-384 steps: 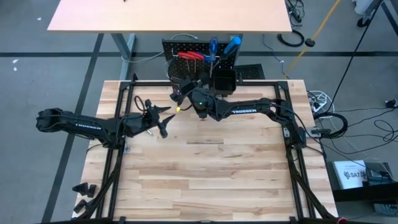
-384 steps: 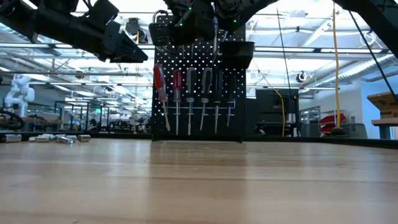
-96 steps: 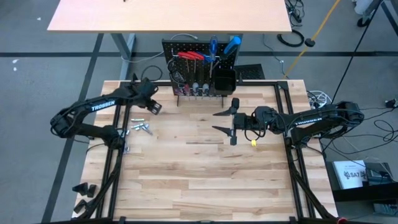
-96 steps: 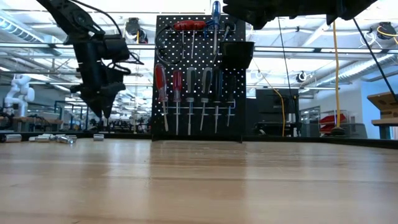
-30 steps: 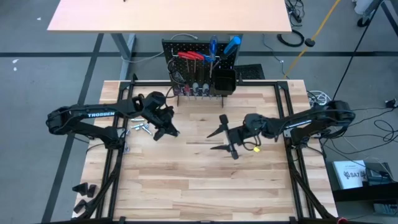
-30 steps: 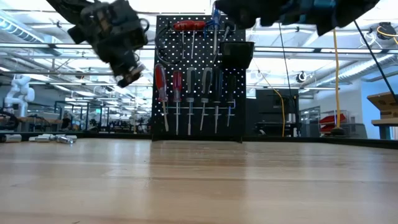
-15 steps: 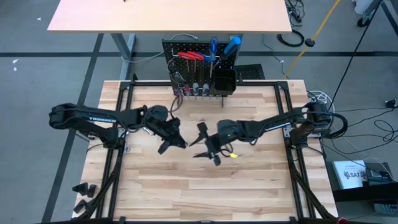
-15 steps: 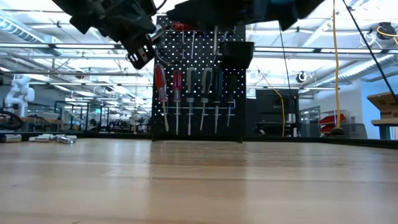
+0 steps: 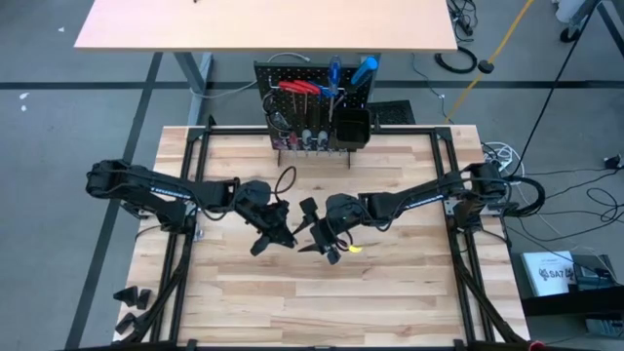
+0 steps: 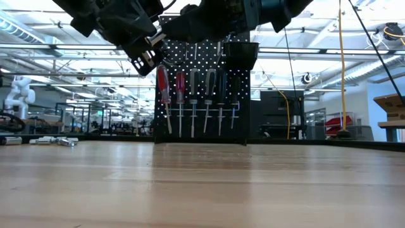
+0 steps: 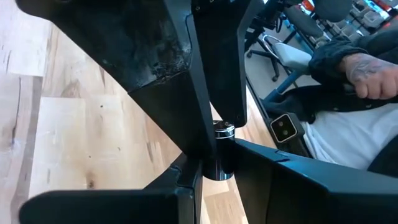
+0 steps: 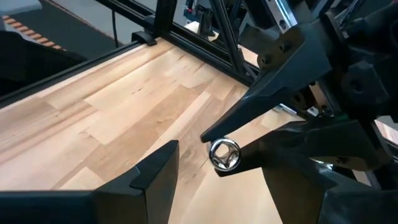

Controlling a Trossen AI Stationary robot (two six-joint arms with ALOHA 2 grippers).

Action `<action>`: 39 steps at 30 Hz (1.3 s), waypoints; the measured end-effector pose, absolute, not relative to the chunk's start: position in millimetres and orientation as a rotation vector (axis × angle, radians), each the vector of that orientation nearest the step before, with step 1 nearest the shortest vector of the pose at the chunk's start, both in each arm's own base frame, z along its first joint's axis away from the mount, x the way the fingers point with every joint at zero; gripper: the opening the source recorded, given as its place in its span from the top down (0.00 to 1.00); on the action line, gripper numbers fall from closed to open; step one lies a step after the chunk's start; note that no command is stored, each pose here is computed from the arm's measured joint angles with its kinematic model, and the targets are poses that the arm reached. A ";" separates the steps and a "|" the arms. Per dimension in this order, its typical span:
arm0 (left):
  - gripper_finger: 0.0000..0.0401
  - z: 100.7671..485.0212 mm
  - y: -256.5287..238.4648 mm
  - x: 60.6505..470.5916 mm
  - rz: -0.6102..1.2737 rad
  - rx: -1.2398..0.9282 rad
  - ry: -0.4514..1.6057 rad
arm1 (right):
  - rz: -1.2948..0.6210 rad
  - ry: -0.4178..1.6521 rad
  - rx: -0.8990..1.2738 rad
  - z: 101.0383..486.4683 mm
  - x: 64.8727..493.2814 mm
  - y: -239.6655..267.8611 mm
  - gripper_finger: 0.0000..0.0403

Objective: Hang tools onto peg board
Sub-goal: Put the socket wrench into the black bin on the peg board

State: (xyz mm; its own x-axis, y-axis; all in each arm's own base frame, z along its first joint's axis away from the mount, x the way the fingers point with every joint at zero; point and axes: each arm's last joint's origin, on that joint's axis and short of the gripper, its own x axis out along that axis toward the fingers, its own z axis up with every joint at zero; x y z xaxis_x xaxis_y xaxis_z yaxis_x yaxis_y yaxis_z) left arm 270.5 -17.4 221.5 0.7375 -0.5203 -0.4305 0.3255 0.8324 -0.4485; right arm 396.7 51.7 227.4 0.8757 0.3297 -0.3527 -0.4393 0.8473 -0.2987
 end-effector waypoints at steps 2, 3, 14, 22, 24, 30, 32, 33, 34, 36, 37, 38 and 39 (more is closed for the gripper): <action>0.83 221.7 -17.3 270.7 -0.469 -0.356 0.571 | 0.413 0.293 -0.398 227.4 396.7 52.7 0.49; 0.83 221.8 -17.4 270.7 -0.469 -0.355 0.570 | 0.411 0.291 -0.402 228.0 396.5 52.9 0.50; 0.83 223.8 -15.8 272.3 -0.429 -0.339 0.544 | 0.394 0.283 -0.433 229.0 396.7 52.4 0.75; 0.83 225.9 -16.5 273.0 -0.491 -0.348 0.516 | 0.336 0.318 -0.474 228.8 395.4 52.5 0.86; 0.83 225.9 -16.5 273.0 -0.491 -0.348 0.515 | 0.330 0.317 -0.475 229.0 395.5 52.4 0.86; 0.73 223.3 -15.0 271.5 -0.435 -0.346 0.561 | 0.297 0.372 -0.487 236.8 386.5 49.0 0.86; 0.68 222.6 -14.1 270.3 -0.432 -0.352 0.579 | 0.260 0.409 -0.494 243.7 379.3 47.6 0.86; 0.66 220.7 -14.0 268.9 -0.448 -0.364 0.602 | 0.231 0.436 -0.502 247.4 375.0 46.1 0.86; 0.64 219.4 -14.0 268.2 -0.455 -0.366 0.611 | 0.210 0.459 -0.508 251.1 370.8 43.7 0.86; 0.62 219.2 -12.9 268.1 -0.468 -0.346 0.607 | 0.157 0.496 -0.512 257.1 364.0 40.2 0.86; 0.61 219.0 -10.8 267.5 -0.465 -0.331 0.609 | 0.130 0.522 -0.514 259.6 359.9 38.8 0.86; 0.61 217.4 -8.4 266.0 -0.456 -0.318 0.627 | 0.105 0.539 -0.515 263.0 355.8 38.1 0.86; 0.61 214.8 -6.3 263.5 -0.442 -0.311 0.659 | 0.083 0.555 -0.518 266.8 351.2 37.4 0.86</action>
